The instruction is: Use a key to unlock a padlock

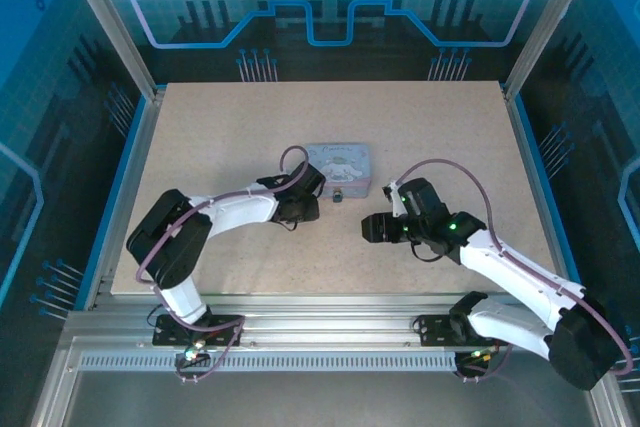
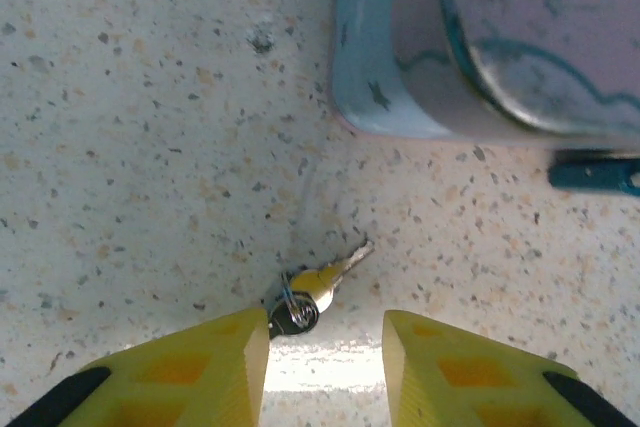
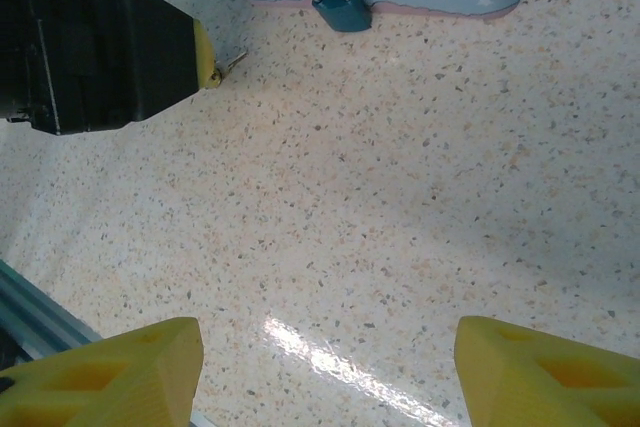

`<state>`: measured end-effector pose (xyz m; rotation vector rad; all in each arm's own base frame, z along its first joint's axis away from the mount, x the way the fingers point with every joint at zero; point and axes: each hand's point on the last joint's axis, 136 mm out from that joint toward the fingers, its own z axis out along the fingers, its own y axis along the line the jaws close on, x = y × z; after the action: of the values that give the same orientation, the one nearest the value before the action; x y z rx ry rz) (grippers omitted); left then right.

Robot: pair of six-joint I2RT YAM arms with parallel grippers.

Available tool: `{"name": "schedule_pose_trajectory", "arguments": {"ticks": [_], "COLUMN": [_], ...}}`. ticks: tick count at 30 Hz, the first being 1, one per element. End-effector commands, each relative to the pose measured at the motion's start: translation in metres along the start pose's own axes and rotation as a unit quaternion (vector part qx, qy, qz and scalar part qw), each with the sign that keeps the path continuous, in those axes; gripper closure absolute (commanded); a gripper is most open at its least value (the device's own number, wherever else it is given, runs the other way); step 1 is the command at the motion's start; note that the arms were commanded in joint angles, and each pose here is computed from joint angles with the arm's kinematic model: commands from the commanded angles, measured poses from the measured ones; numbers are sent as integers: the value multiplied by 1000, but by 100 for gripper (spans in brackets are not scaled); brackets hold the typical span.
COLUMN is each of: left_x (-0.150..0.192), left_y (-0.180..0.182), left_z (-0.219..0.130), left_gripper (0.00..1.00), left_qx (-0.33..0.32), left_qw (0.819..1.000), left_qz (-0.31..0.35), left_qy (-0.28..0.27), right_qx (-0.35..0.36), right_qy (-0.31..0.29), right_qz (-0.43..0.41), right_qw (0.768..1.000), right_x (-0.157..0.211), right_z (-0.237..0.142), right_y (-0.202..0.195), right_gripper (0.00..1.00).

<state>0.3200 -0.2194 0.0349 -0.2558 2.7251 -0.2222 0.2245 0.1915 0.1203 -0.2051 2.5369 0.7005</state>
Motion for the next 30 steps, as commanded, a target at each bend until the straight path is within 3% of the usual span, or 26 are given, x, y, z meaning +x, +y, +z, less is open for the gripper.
{"name": "schedule_pose_trajectory", "arguments": {"ticks": [1,13,21,30], "left_x": [-5,8,14,12], "left_y": [5,10,18,15], "left_z": [3,20,27,-8], "left_gripper": [67,77,100,100], "left_qx": [-30,-46,-61,-16], "left_qw": [1000,999,998,1000], "left_qz": [2,5,15,19], "left_qy": [-7,17,25,7], "right_qx": [0,16,21,18], "right_qy": [-6,-7,-12,-17], "right_qz": [-1,0,1,7], "right_qw": [1000,1000,1000,1000], "right_x": [1,3,0,-2], "right_z": [0,0,-2,-3], "right_y": [1,-6,-6,-7], "right_gripper": [31,31,30,30]}}
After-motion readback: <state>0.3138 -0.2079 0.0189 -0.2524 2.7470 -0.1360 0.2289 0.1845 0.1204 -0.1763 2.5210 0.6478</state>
